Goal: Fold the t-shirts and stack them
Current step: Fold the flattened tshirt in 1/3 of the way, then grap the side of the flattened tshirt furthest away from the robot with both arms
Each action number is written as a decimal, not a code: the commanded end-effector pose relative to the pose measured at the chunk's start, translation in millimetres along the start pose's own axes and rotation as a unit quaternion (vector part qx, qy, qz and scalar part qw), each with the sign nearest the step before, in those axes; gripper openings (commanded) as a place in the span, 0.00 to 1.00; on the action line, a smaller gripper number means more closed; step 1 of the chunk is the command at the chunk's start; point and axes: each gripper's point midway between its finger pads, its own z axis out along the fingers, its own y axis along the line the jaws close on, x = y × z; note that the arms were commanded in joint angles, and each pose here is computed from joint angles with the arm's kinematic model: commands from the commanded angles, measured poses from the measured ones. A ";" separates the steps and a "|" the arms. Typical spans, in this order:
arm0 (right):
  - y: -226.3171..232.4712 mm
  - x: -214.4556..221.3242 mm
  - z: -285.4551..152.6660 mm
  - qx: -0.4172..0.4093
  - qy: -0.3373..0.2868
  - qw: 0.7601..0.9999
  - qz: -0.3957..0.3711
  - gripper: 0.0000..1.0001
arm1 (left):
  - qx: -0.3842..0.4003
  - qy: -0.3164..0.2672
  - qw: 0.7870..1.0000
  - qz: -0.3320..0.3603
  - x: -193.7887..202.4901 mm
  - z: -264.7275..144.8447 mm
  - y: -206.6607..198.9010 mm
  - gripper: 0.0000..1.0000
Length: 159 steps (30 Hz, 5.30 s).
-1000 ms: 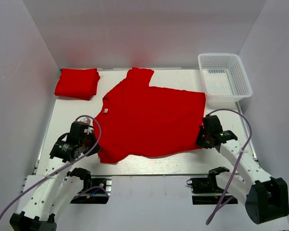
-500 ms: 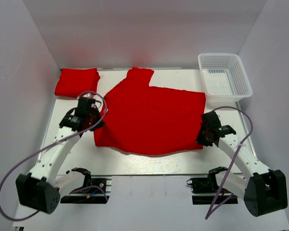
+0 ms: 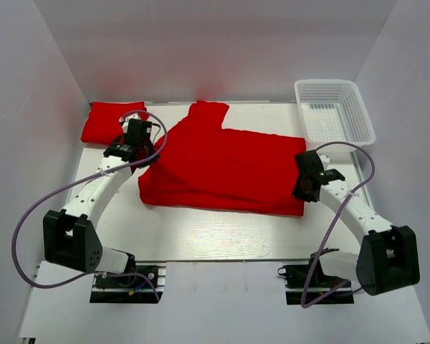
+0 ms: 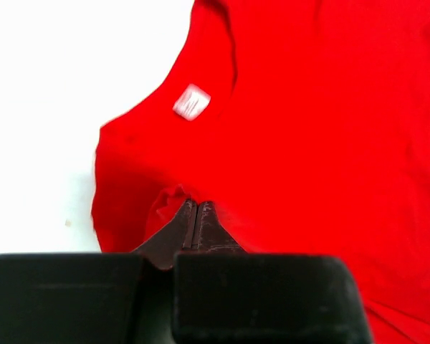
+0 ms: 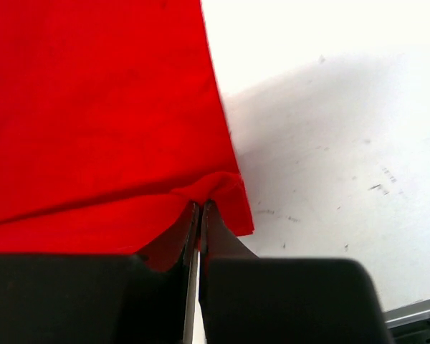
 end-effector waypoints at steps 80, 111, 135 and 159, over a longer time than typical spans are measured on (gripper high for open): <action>87.9 -60.3 70.5 -0.109 0.008 0.991 -0.081 0.90 | 0.012 0.115 0.991 0.071 88.5 104.6 14.9 1.00; 96.5 0.4 33.7 -0.190 0.064 0.969 -0.142 0.90 | 0.050 0.083 0.995 0.030 62.2 106.9 6.0 1.00; 33.7 43.4 15.3 -0.103 0.073 0.990 -0.063 0.90 | 0.045 0.073 0.996 -0.037 104.9 -12.2 59.6 1.00; 41.3 -9.3 -1.4 -0.082 0.020 0.994 -0.069 0.90 | 0.098 0.083 0.992 0.001 60.0 23.9 1.4 0.99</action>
